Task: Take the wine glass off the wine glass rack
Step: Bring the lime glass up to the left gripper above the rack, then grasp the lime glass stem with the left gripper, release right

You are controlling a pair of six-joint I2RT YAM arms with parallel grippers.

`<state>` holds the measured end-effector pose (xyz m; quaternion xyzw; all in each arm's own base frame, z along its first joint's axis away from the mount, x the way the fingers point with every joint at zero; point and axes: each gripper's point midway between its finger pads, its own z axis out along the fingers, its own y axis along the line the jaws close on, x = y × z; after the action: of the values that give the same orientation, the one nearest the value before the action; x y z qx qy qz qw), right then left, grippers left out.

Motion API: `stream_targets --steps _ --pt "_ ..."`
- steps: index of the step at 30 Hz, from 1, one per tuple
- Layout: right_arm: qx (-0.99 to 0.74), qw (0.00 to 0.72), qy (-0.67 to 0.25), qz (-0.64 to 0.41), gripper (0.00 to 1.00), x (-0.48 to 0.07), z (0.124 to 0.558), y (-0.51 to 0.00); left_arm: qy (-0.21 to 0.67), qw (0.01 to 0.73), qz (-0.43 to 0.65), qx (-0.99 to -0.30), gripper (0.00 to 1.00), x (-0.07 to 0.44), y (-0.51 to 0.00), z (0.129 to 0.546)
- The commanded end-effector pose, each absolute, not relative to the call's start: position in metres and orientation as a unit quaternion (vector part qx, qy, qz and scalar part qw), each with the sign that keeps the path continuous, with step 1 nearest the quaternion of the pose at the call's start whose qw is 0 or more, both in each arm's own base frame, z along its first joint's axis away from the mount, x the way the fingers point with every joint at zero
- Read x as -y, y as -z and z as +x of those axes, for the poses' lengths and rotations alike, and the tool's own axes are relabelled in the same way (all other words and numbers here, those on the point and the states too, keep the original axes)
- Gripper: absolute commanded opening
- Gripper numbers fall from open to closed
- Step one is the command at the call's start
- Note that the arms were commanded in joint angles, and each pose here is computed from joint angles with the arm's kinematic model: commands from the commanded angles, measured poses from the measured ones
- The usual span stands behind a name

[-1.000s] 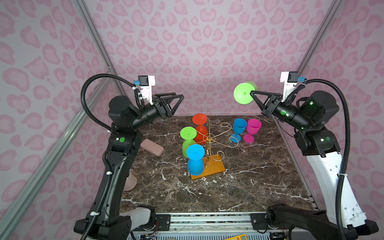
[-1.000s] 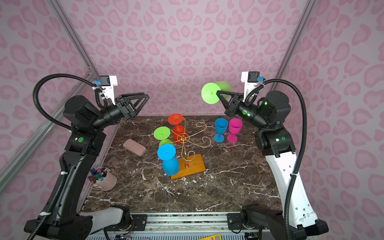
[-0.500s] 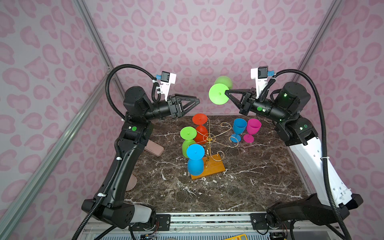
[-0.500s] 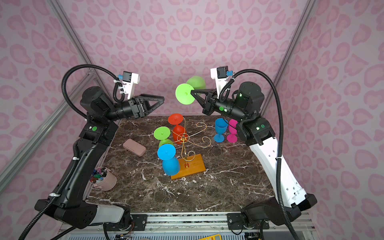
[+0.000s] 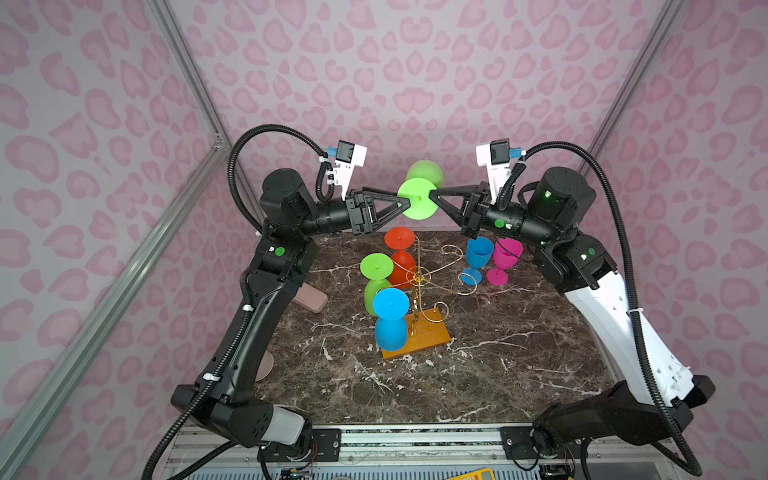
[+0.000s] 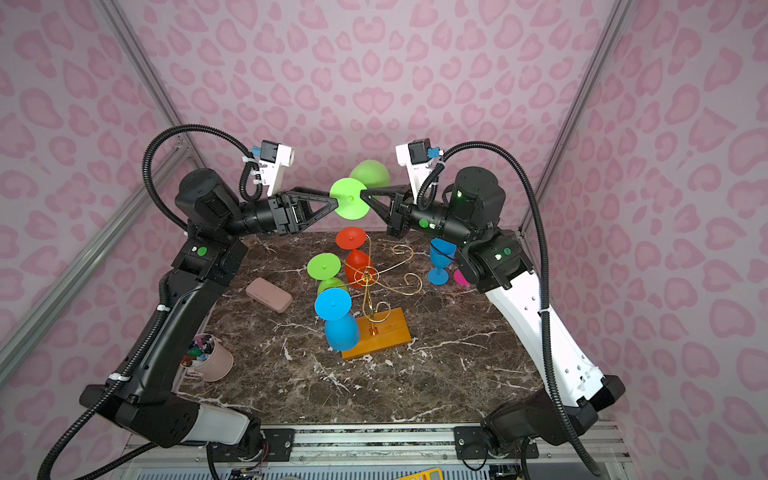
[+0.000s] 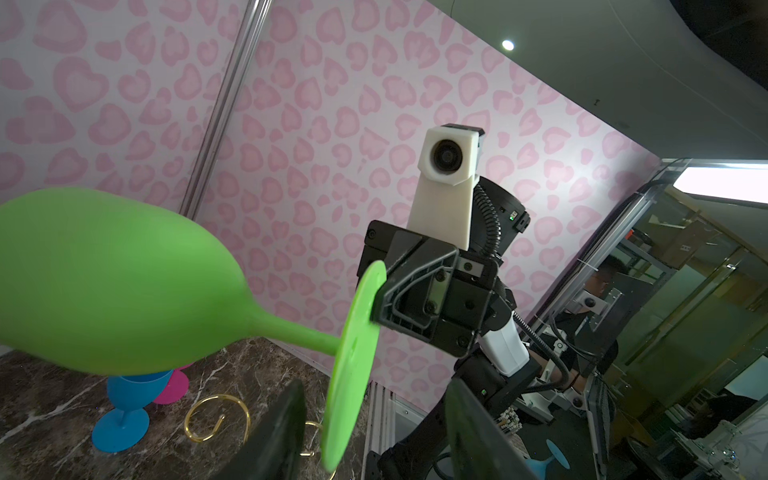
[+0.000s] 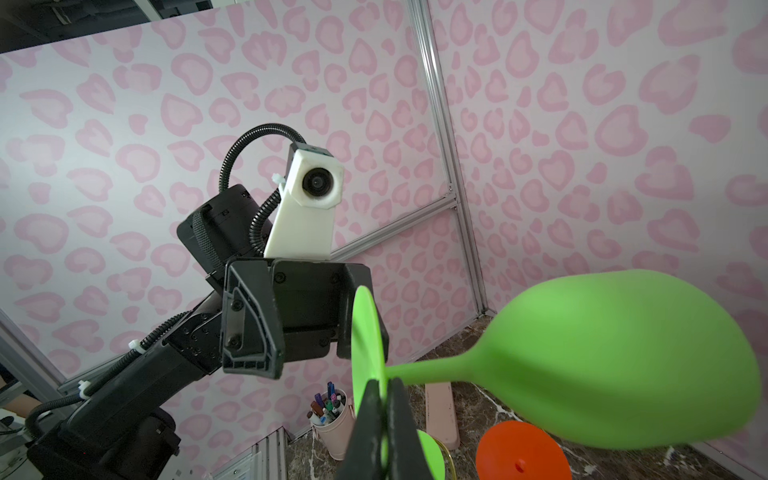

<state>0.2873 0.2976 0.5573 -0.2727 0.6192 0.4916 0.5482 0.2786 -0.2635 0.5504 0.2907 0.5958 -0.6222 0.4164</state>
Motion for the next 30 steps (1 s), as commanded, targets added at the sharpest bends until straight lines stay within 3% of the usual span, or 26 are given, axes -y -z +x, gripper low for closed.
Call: stream_targets --steps 1,5,10,17,19,21,25,30 --pt "-0.599 0.564 -0.495 -0.279 0.00 -0.301 0.286 -0.567 0.624 0.423 0.306 -0.582 0.52 0.265 -0.556 0.275" --pt "-0.597 0.566 -0.496 -0.278 0.00 -0.304 0.288 -0.568 0.628 0.416 0.309 -0.581 0.45 0.269 -0.555 0.273" --pt "-0.590 0.567 -0.505 -0.276 0.00 -0.308 0.289 -0.570 0.632 0.411 0.309 -0.580 0.24 0.270 -0.557 0.272" --pt "-0.589 0.563 -0.509 -0.279 0.00 -0.312 0.288 -0.570 0.635 0.417 0.309 -0.573 0.04 0.269 -0.564 0.267" --pt "-0.591 0.564 -0.504 -0.279 0.00 -0.311 0.287 -0.570 0.636 0.418 0.306 -0.571 0.04 0.268 -0.568 0.267" --pt "-0.597 0.571 -0.491 -0.278 0.13 -0.306 0.287 -0.568 0.639 0.420 0.298 -0.572 0.04 0.267 -0.571 0.269" --pt "-0.611 0.604 -0.436 -0.266 0.51 -0.282 0.284 -0.561 0.648 0.418 0.265 -0.579 0.04 0.266 -0.578 0.276" --pt "-0.617 0.663 -0.332 -0.261 0.81 -0.246 0.283 -0.539 0.660 0.417 0.231 -0.581 0.04 0.263 -0.589 0.280"
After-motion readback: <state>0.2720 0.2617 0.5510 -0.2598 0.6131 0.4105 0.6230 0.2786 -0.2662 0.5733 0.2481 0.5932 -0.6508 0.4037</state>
